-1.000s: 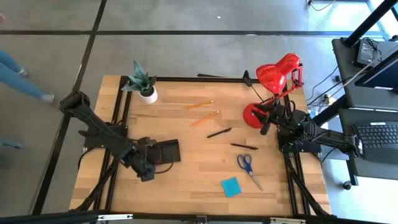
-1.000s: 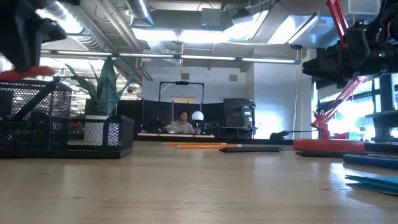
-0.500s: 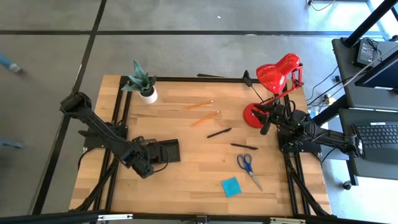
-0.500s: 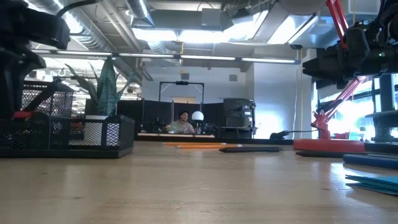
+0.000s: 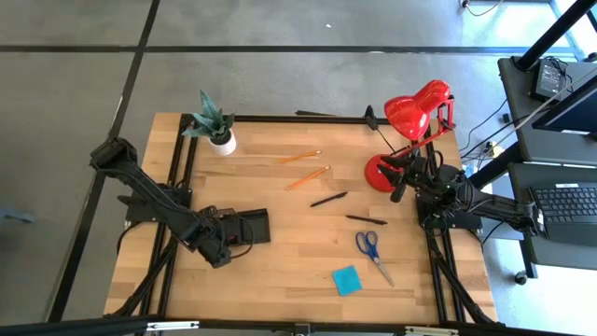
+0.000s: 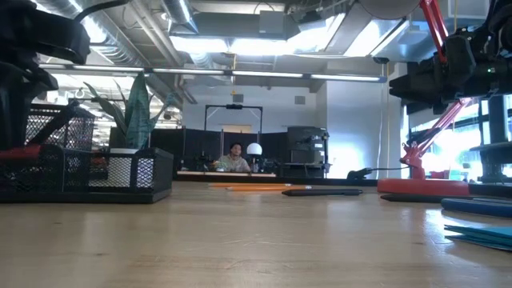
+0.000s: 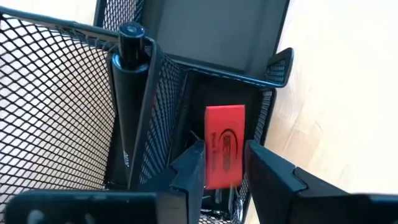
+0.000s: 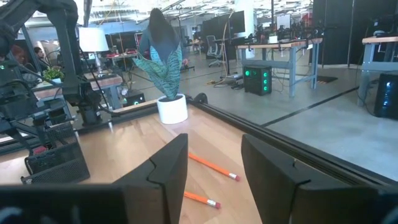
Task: Pick and place office supplies into organizer
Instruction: Put the red eraser into the front left compartment of the desk organizer, then put the bottom black pen into the back left compartment of the desk organizer
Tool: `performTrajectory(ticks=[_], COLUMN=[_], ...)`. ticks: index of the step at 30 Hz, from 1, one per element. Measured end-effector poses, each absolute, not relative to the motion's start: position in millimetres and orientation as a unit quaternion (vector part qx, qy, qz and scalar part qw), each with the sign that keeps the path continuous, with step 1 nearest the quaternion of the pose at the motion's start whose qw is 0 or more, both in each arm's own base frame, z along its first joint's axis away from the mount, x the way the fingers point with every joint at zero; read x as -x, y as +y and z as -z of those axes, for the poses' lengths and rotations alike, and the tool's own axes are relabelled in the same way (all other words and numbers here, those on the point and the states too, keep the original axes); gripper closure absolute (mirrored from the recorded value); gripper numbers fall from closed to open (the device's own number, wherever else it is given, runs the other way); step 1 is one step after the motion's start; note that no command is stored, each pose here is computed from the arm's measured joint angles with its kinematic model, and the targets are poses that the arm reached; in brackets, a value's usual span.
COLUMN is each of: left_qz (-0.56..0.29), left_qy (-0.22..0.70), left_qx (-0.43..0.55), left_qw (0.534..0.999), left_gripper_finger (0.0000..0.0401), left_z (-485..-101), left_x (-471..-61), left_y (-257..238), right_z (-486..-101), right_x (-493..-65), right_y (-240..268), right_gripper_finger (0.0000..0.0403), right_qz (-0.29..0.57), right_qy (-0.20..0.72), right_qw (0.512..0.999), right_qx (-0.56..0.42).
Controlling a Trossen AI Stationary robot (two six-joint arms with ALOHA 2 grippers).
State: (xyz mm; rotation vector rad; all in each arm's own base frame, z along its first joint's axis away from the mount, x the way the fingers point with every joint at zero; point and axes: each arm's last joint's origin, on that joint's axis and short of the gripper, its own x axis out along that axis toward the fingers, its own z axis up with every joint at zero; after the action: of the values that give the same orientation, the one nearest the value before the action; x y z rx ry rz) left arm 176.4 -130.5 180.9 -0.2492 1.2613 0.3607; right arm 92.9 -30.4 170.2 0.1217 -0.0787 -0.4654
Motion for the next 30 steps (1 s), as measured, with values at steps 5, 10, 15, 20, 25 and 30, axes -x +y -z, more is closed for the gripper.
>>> performTrajectory(ticks=[5, 10, 15, 20, 25, 30], left_qz=[-0.166, -0.155, -0.143, -0.121, -0.142, -0.169], left_qy=[0.581, 0.6, 0.607, 0.571, 0.455, 0.405], left_qx=[0.119, 0.131, 0.129, 0.089, -0.013, -0.078], left_qw=[0.788, 0.774, 0.771, 0.807, 0.879, 0.895], left_gripper_finger=[0.0276, 0.027, 0.0275, 0.0283, 0.0287, 0.0288], left_z=[-183.1, -185.9, -209.9, -244.7, -267.0, -271.6], left_x=[-176.1, -178.7, -187.4, -199.2, -214.4, -226.0], left_y=[-129.6, -127.5, -128.4, -132.2, -132.3, -123.3], right_z=[-170.2, -170.2, -170.1, -170.2, -170.2, -170.2], right_x=[-92.9, -92.9, -92.9, -92.9, -93.0, -92.9], right_y=[-30.4, -30.4, -30.4, -30.4, -30.4, -30.4], right_gripper_finger=[0.0249, 0.0249, 0.0249, 0.0249, 0.0249, 0.0249], right_qz=[0.23, 0.23, 0.231, 0.23, 0.231, 0.231], right_qy=[-0.039, -0.039, -0.039, -0.039, -0.038, -0.04], right_qw=[0.971, 0.971, 0.97, 0.97, 0.971, 0.97], right_qx=[-0.06, -0.059, -0.061, -0.061, -0.058, -0.061])
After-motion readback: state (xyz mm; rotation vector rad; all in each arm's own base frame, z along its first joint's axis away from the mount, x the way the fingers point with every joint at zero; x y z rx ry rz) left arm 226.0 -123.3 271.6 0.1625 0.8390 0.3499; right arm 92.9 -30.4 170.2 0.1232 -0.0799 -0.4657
